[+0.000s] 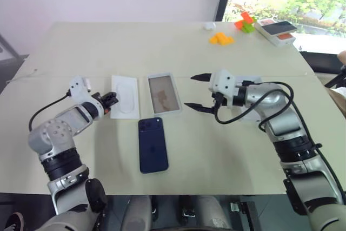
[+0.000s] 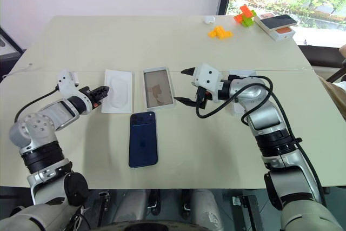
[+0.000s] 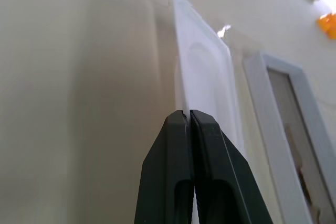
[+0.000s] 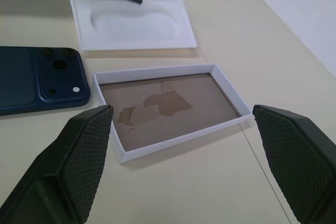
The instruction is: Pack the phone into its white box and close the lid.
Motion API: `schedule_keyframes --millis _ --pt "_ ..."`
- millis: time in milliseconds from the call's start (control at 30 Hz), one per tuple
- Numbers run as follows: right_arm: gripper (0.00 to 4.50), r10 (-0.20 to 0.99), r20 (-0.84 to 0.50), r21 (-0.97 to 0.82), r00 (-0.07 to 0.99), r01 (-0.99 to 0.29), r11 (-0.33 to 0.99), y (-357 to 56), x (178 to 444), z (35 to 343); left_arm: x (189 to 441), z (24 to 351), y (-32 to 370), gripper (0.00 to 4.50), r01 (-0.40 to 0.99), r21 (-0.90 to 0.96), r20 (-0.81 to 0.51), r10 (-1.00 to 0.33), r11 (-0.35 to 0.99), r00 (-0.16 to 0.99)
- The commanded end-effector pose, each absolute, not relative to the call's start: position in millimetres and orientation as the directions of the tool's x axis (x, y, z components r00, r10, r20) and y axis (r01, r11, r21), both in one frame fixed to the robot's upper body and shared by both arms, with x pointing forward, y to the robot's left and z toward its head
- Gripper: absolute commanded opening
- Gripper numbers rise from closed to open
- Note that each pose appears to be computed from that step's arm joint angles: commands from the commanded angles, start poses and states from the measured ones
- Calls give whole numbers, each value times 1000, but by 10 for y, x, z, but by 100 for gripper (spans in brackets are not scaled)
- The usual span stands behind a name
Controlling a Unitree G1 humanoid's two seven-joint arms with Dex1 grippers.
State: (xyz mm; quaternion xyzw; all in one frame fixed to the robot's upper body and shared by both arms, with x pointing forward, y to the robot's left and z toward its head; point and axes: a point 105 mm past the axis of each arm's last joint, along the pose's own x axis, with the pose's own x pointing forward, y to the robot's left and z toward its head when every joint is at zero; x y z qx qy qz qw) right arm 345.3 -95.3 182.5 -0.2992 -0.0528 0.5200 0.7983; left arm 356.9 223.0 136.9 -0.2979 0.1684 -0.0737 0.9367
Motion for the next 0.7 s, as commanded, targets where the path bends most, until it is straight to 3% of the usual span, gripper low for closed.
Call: schedule_keyframes --millis 33,367,467,700 --pt "450 862 -190 -569 470 -768 293 -987 3472 1955 3555 1584 2201 4 85 -606 -184 -243 791 952" --pt "450 860 -192 -576 473 -764 292 -997 3484 1944 3526 1574 2111 4 73 -737 -146 -265 672 953" --pt "450 857 -191 -574 478 -763 298 -1022 3488 1950 3559 1760 1952 4 145 -765 -64 -298 628 952" --pt "450 844 -198 -578 498 -755 310 -1085 3519 1931 3658 1835 1459 4 192 -761 -65 -368 620 928"
